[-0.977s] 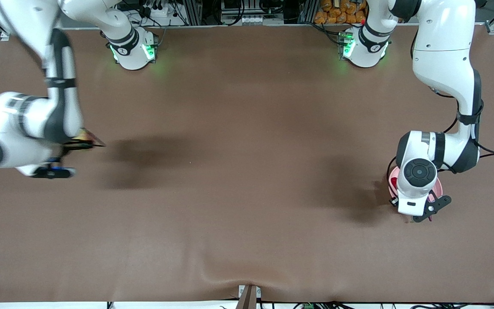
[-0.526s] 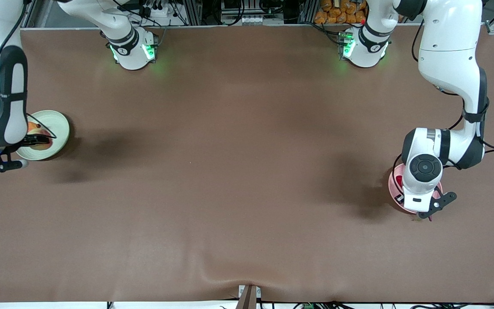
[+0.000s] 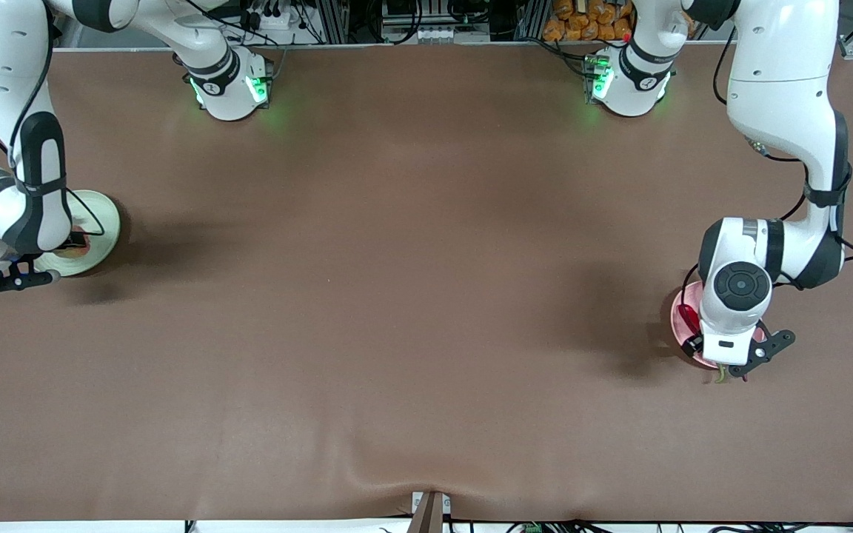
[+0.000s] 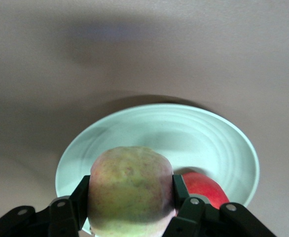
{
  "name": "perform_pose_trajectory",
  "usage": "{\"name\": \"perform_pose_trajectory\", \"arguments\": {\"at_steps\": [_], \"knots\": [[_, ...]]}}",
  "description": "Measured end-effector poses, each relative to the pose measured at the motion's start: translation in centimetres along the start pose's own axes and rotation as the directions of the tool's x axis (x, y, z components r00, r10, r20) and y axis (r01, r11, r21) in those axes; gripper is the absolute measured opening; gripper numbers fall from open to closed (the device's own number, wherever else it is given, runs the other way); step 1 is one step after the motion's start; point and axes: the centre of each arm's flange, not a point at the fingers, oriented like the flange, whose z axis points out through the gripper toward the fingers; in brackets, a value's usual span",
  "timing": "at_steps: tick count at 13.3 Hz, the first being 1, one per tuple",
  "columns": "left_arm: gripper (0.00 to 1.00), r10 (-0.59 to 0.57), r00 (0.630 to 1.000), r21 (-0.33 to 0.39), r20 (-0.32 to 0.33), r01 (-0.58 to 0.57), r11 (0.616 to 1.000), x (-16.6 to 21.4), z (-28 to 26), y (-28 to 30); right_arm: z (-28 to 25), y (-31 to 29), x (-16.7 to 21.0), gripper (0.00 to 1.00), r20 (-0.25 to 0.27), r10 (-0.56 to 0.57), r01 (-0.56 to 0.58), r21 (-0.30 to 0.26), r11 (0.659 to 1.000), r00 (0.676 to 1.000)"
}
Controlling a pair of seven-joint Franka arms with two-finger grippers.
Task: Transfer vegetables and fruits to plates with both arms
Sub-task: 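Lower the chili onto the pink plate while the right gripper carries the peach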
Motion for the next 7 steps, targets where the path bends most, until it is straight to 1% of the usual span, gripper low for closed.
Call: {"name": "perform_pose_trajectory", "arguments": {"at_steps": [2,4,5,6,7], "knots": [[1.0,-0.015,0.999,-0.036,-0.03,0.014,0.999,0.9,-2.8,-0.3,0.9,0.2,0.0,0.69,0.0,0.005,-0.005,0.019,1.0,1.0],[1.0,-0.025,0.998,-0.091,-0.064,0.019,0.996,1.6,-7.2,-0.3,1.3,0.2,-0.1,0.84,0.003,0.006,-0.007,0.026,1.0,1.0],[1.0,-0.022,0.997,-0.11,-0.069,0.015,0.994,1.4,-9.6,-0.1,1.3,0.1,0.0,0.95,0.006,0.001,-0.001,0.03,1.0,1.0],[1.0,-0.011,0.998,-0.12,-0.067,0.002,0.993,0.9,-12.1,0.0,1.2,-0.2,0.1,1.0,0.015,-0.013,0.013,0.044,0.999,1.0],[1.0,0.012,0.998,-0.122,-0.062,-0.02,0.992,0.4,-14.3,0.0,0.7,-0.6,0.3,1.0,0.03,-0.031,0.028,0.068,0.997,0.999]]}}
